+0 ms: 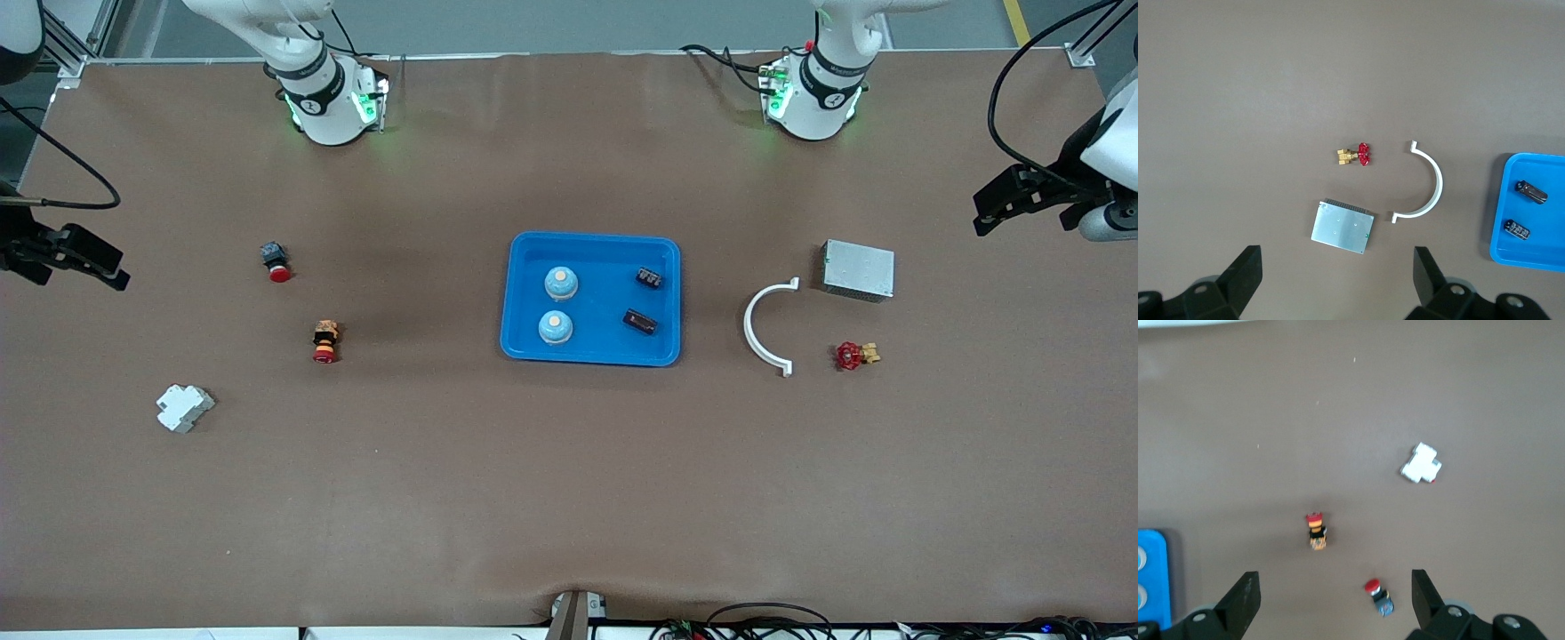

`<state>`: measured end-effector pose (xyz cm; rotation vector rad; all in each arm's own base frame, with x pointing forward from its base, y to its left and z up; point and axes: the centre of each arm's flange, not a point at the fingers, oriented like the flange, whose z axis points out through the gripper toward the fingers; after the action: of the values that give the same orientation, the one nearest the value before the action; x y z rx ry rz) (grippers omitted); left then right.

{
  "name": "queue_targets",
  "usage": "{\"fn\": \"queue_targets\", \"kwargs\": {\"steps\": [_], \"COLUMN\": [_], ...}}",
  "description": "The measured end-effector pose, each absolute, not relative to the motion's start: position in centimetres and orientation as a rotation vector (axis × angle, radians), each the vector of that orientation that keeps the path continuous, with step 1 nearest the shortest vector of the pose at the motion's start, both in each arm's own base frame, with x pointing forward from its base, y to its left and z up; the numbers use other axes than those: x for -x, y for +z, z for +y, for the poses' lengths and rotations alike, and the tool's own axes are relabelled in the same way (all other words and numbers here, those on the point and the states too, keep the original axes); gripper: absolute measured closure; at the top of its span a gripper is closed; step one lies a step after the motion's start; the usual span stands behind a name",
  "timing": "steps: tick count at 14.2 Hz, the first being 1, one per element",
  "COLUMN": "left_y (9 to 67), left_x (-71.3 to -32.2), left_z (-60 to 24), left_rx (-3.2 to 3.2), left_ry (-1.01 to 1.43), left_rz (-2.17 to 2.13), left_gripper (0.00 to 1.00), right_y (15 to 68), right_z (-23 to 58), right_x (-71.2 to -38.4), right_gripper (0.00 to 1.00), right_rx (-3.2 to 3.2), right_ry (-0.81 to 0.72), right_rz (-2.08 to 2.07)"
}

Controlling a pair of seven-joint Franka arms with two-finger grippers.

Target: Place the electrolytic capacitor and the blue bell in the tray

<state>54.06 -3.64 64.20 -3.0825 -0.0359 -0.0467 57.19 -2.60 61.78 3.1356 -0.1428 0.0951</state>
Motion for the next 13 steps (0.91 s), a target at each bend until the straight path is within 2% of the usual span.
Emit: {"fn": "queue_targets", "kwargs": {"steps": [7, 13], "left_y": [64.4, 64.6], "left_x": [-54.1, -54.1], "left_z": [-3.6, -3.7], "left_rx": [3.083, 3.083], "left_ry": [-0.052, -0.061], "left_rz": [-0.036, -0.036], "left_gripper": [0.00, 0.00], "right_y": [64.2, 64.8], "right_z": [-2.5, -2.5], "right_x": [-55.0, -54.5], "right_gripper": [0.00, 0.00], "right_rx": [-3.139, -3.140], "right_ry": [-0.059, -0.093], "right_rz": [-0.144, -0.144]}}
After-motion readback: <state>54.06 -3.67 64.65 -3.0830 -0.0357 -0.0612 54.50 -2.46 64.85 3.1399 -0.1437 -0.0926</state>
